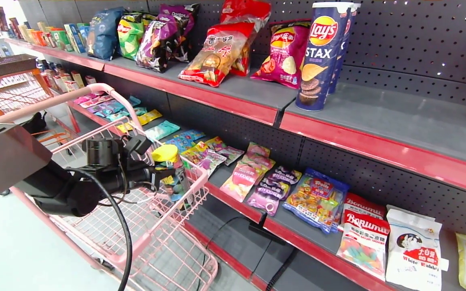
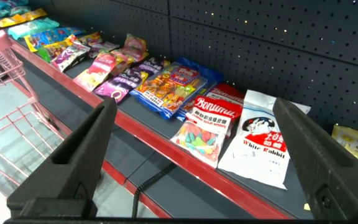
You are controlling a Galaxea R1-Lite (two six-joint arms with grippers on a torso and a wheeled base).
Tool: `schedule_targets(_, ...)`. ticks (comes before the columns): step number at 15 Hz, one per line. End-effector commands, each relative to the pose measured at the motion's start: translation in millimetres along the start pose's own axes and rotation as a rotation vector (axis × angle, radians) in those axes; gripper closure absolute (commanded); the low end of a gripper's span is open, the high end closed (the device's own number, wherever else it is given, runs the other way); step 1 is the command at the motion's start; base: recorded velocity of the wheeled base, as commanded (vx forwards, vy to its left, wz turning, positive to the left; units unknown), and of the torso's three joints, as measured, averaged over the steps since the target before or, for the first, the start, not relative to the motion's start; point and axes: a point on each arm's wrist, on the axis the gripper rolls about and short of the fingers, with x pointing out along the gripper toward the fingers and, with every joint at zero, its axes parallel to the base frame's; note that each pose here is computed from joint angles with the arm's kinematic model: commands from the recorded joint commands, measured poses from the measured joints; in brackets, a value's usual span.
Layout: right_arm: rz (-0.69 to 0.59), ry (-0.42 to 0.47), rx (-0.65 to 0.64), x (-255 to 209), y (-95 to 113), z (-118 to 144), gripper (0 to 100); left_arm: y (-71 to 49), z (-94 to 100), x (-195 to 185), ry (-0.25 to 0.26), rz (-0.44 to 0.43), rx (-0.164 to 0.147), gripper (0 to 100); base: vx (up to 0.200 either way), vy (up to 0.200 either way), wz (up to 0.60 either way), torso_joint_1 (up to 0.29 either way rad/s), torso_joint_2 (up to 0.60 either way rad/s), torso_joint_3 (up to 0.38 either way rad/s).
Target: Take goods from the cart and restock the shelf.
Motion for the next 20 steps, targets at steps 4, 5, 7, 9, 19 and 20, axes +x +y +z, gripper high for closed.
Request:
schedule_targets(4, 0.001, -0.001, 0.0, 0, 0, 0, 0, -23.6, 61.5, -103, -0.203, 0.093, 0.022, 100, 0.0, 0.0, 0.0, 0.0, 0.0, 0.0)
schedule_targets(5, 0.001, -0.001, 0.0, 0, 0, 0, 0, -39.1, 81.4, -135, -0.264, 0.106, -0.014, 100, 0.0, 0.0, 0.0, 0.0, 0.0, 0.0)
schedule_targets(7, 0.001, -0.001, 0.001, 0, 0, 0, 0, -84.5, 103.4, -208, -0.304, 0.119, -0.049, 100, 0.0, 0.0, 0.0, 0.0, 0.0, 0.0)
schedule_targets(9, 0.001, -0.001, 0.003, 0, 0, 0, 0, -125.9, 101.1, -263, -0.324, 0.122, -0.034, 100, 0.0, 0.0, 0.0, 0.0, 0.0, 0.0)
schedule_targets(19, 0.001, -0.001, 0.001, 0, 0, 0, 0, -198.3, 34.8, -356, -0.414, 0.617, -0.035, 100, 0.0, 0.0, 0.0, 0.051, -0.16, -0.105)
schedule_targets(20, 0.001, -0.001, 0.003, 0, 0, 0, 0, -198.9, 32.3, -357, -0.404, 0.634, -0.008, 100, 0.0, 0.0, 0.0, 0.188, -0.5, -0.33)
